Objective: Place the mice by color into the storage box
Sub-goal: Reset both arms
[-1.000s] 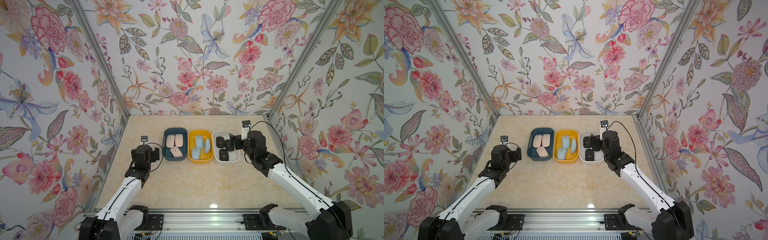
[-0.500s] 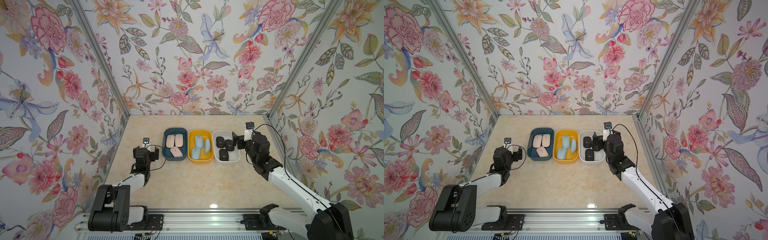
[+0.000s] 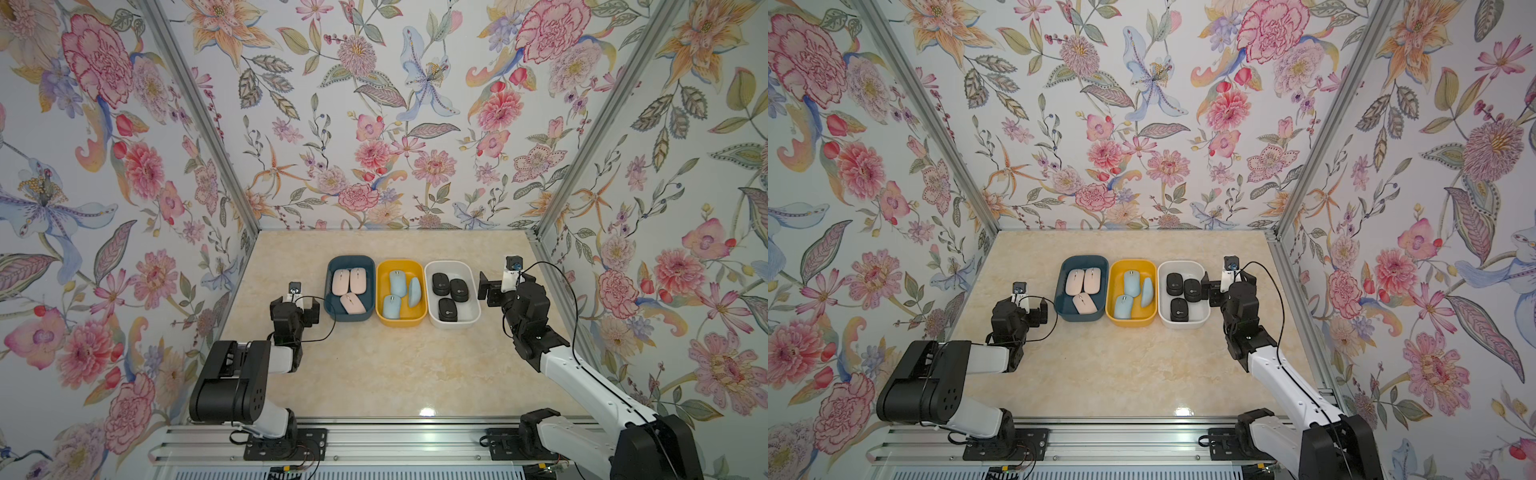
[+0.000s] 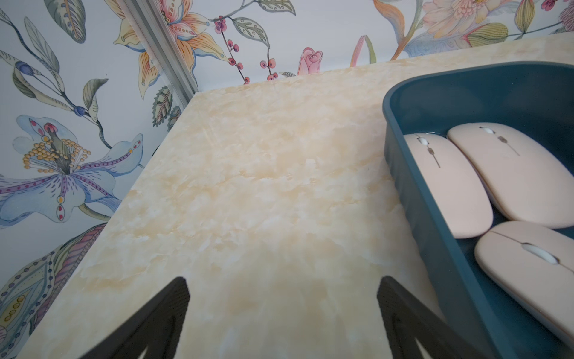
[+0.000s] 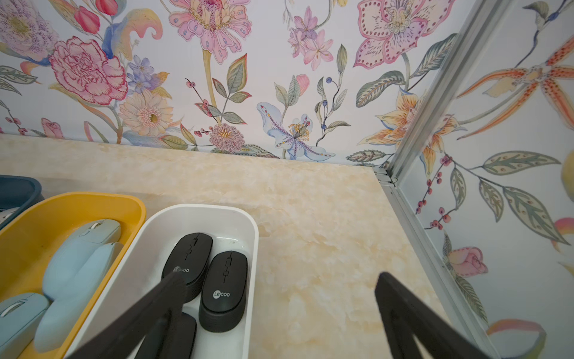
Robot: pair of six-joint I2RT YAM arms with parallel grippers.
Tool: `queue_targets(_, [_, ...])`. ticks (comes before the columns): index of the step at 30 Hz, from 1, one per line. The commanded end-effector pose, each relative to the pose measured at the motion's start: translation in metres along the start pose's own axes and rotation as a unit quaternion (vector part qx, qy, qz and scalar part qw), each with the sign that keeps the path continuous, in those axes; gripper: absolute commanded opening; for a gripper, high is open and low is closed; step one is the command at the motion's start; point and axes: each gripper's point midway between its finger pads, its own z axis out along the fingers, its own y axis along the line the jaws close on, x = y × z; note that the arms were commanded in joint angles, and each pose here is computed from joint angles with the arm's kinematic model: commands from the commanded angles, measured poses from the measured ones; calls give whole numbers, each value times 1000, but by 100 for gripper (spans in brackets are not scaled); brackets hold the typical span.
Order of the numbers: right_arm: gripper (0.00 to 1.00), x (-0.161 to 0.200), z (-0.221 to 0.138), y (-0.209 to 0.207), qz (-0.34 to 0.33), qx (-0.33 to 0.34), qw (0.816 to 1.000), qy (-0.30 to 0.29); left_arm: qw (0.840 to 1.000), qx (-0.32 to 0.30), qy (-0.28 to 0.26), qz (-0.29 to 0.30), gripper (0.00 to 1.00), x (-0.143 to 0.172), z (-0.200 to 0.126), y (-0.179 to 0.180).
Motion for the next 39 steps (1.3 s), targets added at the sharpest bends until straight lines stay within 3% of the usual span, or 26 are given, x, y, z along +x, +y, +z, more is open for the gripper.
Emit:
queue_targets(1, [99, 12, 2, -10, -18, 23, 1000, -8, 1000, 1, -16, 3, 98, -6, 0, 1])
queue_targets(4, [99, 32, 4, -24, -20, 34, 999, -2, 1000, -11, -17, 11, 98, -6, -2, 0])
queue_targets(10, [99, 68, 5, -57, 43, 55, 998, -1, 1000, -20, -18, 14, 98, -7, -2, 1])
queue_targets(21, [99, 116, 40, -43, 29, 6, 999, 23, 1000, -19, -17, 14, 98, -6, -2, 1])
queue_targets(39, [99, 116, 41, -44, 31, 9, 999, 22, 1000, -19, -18, 14, 98, -7, -2, 1])
